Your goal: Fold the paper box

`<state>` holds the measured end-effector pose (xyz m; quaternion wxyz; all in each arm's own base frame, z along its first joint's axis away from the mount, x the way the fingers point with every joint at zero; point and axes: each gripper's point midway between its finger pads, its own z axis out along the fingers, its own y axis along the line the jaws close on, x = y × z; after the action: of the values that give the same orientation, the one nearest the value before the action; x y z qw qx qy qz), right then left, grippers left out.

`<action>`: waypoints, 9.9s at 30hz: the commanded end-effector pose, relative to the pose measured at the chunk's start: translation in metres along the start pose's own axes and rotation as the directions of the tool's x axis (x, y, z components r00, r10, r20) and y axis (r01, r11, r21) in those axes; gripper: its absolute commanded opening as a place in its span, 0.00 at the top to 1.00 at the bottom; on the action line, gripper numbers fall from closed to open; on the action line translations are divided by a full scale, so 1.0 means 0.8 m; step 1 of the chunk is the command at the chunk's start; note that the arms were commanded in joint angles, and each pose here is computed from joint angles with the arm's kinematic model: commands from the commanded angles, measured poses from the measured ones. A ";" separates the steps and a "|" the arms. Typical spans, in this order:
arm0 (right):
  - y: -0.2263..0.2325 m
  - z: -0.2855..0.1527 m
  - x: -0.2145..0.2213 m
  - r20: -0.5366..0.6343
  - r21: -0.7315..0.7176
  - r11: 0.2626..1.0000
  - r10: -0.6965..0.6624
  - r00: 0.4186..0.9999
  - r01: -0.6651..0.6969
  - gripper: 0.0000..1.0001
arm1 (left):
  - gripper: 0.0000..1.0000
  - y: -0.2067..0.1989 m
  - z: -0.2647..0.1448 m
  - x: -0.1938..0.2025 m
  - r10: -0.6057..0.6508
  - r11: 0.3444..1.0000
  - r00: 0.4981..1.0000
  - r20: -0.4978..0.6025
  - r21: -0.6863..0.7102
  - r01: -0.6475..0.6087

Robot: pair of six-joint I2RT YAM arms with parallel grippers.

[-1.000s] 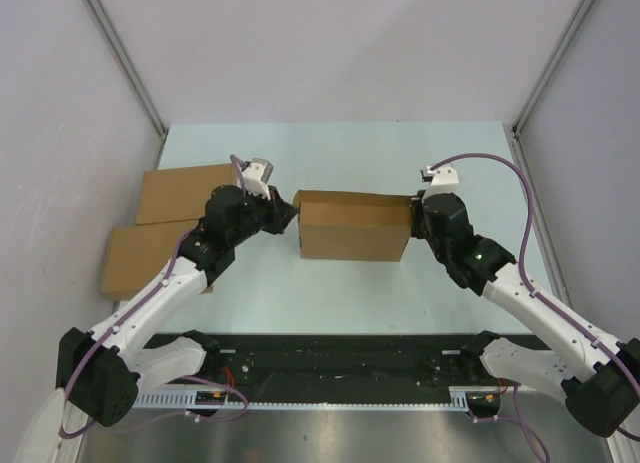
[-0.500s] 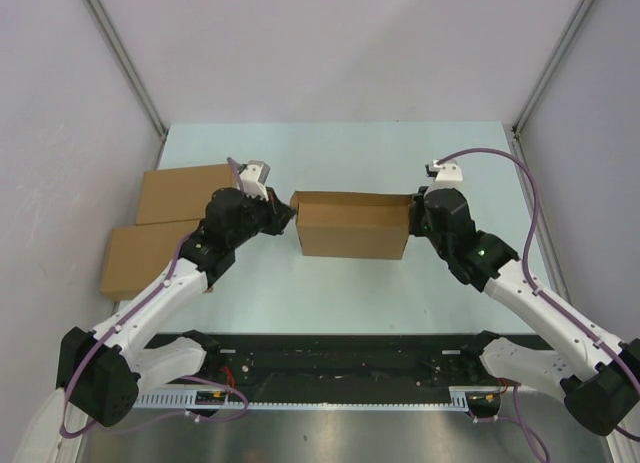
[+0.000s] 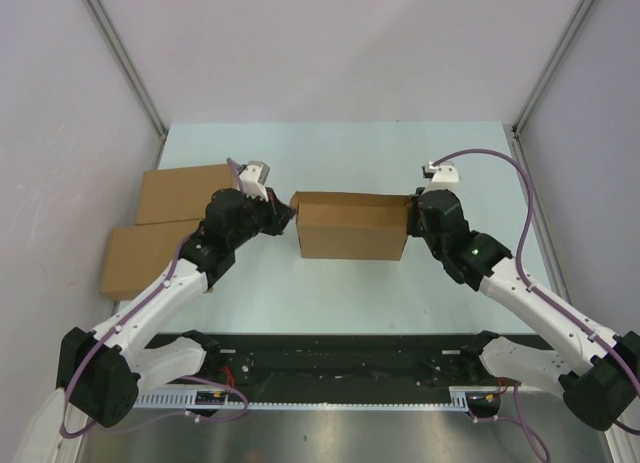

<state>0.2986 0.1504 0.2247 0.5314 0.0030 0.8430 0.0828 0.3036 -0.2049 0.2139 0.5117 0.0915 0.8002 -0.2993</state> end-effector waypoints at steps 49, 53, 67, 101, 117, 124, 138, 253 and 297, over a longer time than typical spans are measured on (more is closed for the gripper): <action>-0.002 0.008 0.044 0.001 0.040 0.991 -0.124 0.992 0.124 1.00 | 0.97 -0.058 -0.003 -0.035 -0.189 0.977 0.977 0.096 0.121 0.177; -0.001 0.008 0.045 -0.001 0.039 0.991 -0.129 0.992 0.129 1.00 | 0.98 -0.055 -0.002 -0.031 -0.197 0.977 0.976 0.092 0.107 0.187; 0.004 0.008 0.050 -0.005 0.042 0.988 -0.150 0.989 0.150 1.00 | 1.00 -0.043 0.001 -0.009 -0.279 0.960 0.957 0.083 0.055 0.275; 0.005 -0.012 0.038 0.042 0.051 0.984 -0.173 0.984 0.171 0.63 | 0.97 0.036 -0.002 0.082 -0.064 0.962 0.993 0.102 -0.259 0.088; 0.001 -0.073 -0.034 0.216 -0.022 0.999 -0.029 0.976 0.034 0.36 | 0.97 0.037 -0.002 0.084 -0.056 0.956 0.994 0.095 -0.282 0.081; 0.000 -0.064 -0.059 0.235 -0.080 0.993 0.107 0.966 -0.090 0.32 | 0.96 0.035 -0.008 0.083 -0.039 0.956 0.993 0.108 -0.284 0.068; 0.010 -0.018 -0.070 0.151 -0.225 0.943 0.283 0.947 -0.246 0.31 | 0.95 0.031 -0.005 0.084 -0.037 0.957 0.995 0.096 -0.283 0.063; -0.008 0.003 0.041 0.059 -0.032 0.999 0.004 0.998 -0.002 1.00 | 0.56 0.009 -0.074 -0.021 0.084 0.971 0.936 0.342 -0.238 0.000; -0.005 0.004 0.046 0.044 -0.043 0.999 -0.008 0.999 0.009 1.00 | 0.74 -0.010 -0.012 -0.051 0.194 0.965 0.931 0.310 -0.230 -0.124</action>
<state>0.2942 0.1522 0.2095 0.5771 0.0031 0.8091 0.1109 0.3011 -0.1963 0.2220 0.6385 0.0533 0.7466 -0.1790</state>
